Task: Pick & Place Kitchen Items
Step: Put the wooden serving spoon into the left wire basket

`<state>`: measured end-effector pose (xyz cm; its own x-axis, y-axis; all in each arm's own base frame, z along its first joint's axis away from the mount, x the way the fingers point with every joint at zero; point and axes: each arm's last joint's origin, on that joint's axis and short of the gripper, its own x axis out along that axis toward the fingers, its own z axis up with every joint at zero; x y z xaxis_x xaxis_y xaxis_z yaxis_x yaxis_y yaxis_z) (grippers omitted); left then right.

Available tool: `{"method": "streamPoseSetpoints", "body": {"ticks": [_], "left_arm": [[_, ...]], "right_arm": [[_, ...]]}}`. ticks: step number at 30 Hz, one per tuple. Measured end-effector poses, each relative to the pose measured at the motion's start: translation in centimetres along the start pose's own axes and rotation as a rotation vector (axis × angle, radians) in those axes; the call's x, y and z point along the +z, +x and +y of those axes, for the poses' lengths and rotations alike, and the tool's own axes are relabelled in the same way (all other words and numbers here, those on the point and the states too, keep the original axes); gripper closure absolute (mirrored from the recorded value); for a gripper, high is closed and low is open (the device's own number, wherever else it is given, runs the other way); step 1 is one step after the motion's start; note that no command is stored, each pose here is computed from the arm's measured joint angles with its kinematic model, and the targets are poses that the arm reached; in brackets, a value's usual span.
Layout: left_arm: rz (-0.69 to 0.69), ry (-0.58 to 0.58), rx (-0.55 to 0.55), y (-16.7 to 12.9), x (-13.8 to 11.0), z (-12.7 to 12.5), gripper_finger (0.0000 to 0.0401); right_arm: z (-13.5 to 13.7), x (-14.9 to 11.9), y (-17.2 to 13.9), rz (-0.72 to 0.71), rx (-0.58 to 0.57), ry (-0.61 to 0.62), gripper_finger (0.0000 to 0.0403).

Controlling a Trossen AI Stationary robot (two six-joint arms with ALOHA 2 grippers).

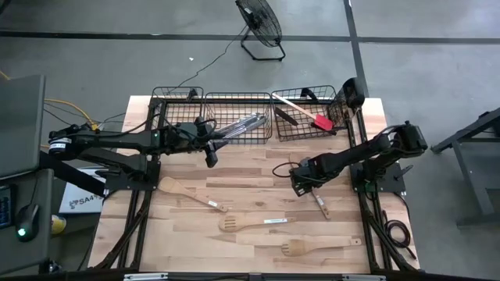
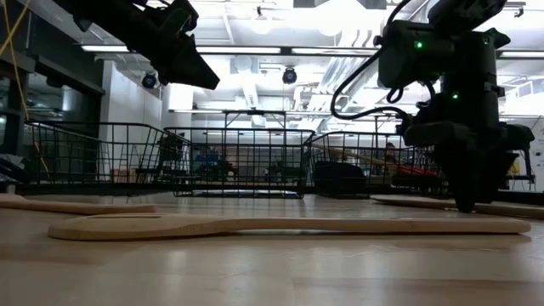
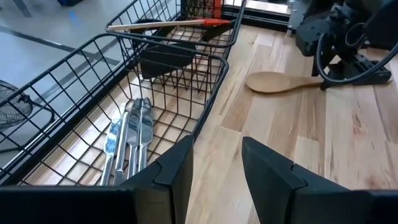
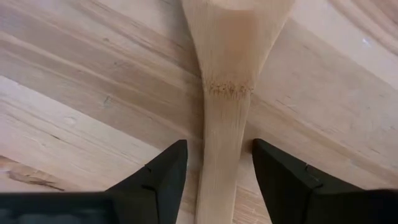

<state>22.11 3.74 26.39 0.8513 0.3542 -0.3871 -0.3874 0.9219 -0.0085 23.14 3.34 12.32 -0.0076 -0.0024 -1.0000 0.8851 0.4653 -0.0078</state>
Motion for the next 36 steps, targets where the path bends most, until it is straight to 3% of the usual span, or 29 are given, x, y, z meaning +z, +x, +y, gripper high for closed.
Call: {"method": "streamPoseSetpoints", "body": {"ticks": [12,21,36], "left_arm": [[0.018,-0.016,-0.065,0.0,-0.1,-0.2,0.0268],[0.021,-0.027,-0.073,0.0,-0.1,-0.2,0.0268],[0.013,-0.076,-0.114,0.0,0.0,-0.3,0.0268]], "right_arm": [[0.0,0.0,0.1,0.001,-0.004,-0.002,0.0321],[-0.1,0.1,-0.5,-0.056,-0.002,-0.033,0.0333],[0.3,0.1,-6.3,-0.412,0.287,-0.183,0.0335]]}}
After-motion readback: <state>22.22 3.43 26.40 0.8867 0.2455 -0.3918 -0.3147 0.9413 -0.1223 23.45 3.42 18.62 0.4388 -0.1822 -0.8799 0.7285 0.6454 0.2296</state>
